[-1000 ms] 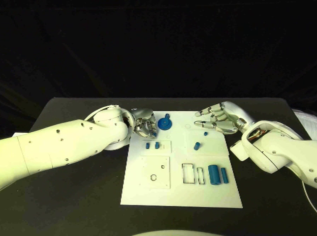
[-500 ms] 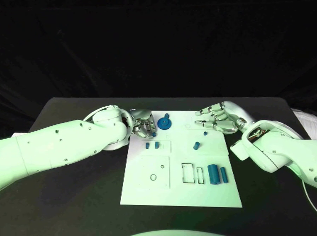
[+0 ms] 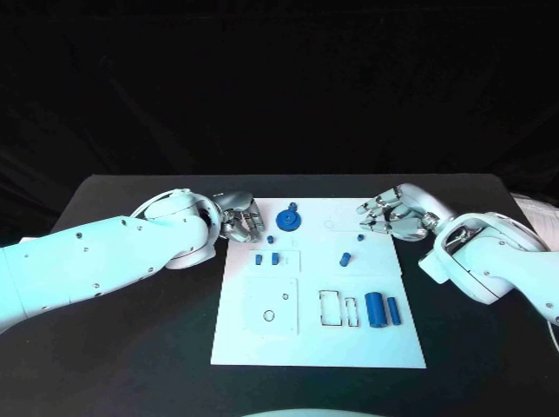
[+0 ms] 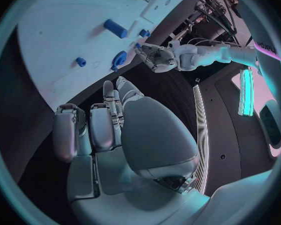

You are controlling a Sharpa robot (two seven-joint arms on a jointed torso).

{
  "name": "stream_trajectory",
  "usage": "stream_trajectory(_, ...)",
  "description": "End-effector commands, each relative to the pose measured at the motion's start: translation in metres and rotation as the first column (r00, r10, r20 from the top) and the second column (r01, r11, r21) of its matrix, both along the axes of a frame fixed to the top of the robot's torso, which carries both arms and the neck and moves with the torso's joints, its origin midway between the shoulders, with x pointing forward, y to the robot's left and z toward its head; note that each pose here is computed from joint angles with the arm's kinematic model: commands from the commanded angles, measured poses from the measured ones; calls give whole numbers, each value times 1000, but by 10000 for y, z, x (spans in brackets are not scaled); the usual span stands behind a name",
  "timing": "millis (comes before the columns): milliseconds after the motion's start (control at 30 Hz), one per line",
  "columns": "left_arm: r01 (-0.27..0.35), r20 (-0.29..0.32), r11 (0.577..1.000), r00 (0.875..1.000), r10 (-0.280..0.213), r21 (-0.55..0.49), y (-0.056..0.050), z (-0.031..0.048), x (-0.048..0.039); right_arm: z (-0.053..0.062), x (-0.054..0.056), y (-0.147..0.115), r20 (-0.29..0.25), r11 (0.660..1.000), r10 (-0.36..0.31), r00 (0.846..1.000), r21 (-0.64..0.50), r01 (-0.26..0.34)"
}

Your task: Assemble the parts on the task board

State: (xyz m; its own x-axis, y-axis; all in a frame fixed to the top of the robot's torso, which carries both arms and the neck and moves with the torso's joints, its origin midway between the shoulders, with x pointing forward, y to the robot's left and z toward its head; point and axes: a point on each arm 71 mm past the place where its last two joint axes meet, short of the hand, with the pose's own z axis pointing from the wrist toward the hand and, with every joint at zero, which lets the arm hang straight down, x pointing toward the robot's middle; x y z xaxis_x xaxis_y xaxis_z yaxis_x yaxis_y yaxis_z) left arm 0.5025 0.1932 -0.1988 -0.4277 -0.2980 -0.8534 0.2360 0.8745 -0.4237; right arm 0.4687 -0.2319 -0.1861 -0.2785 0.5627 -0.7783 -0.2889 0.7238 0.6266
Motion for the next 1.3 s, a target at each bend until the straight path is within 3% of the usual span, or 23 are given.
stream_trajectory(33, -73, -51, 913, 997, 58, -400, 42, 98, -8, -21, -6, 11, 85, 965, 43, 995, -262, -19)
stream_trajectory(67, -105, -88, 860, 994, 70, -499, 67, 107, -21, -22, -7, 14, 99, 954, 49, 994, -299, -17)
stream_trajectory(133, -193, -193, 714, 978, 82, -673, 102, 113, -43, -27, -10, 27, 119, 934, 60, 991, -357, -14)
stream_trajectory(167, -247, -248, 616, 965, 86, -748, 121, 116, -54, -31, -12, 35, 128, 922, 66, 990, -387, -11)
stream_trajectory(267, -343, -338, 397, 937, 86, -851, 176, 123, -83, -44, -18, 65, 145, 890, 80, 986, -457, -5)
stream_trajectory(333, -372, -365, 314, 927, 82, -874, 208, 124, -101, -57, -22, 88, 149, 871, 87, 985, -491, -3)
stream_trajectory(400, -390, -383, 259, 920, 79, -884, 237, 124, -119, -70, -20, 113, 150, 856, 92, 984, -516, -1)
stream_trajectory(500, -403, -397, 220, 915, 73, -888, 264, 122, -142, -83, -12, 150, 152, 842, 96, 984, -539, 1)
stream_trajectory(667, -407, -403, 196, 913, 65, -892, 278, 126, -172, -112, 4, 203, 137, 832, 101, 985, -555, -8)
stream_trajectory(1300, -411, -412, 188, 911, 39, -892, 275, 140, -230, -281, 49, 345, 73, 821, 119, 990, -568, -57)
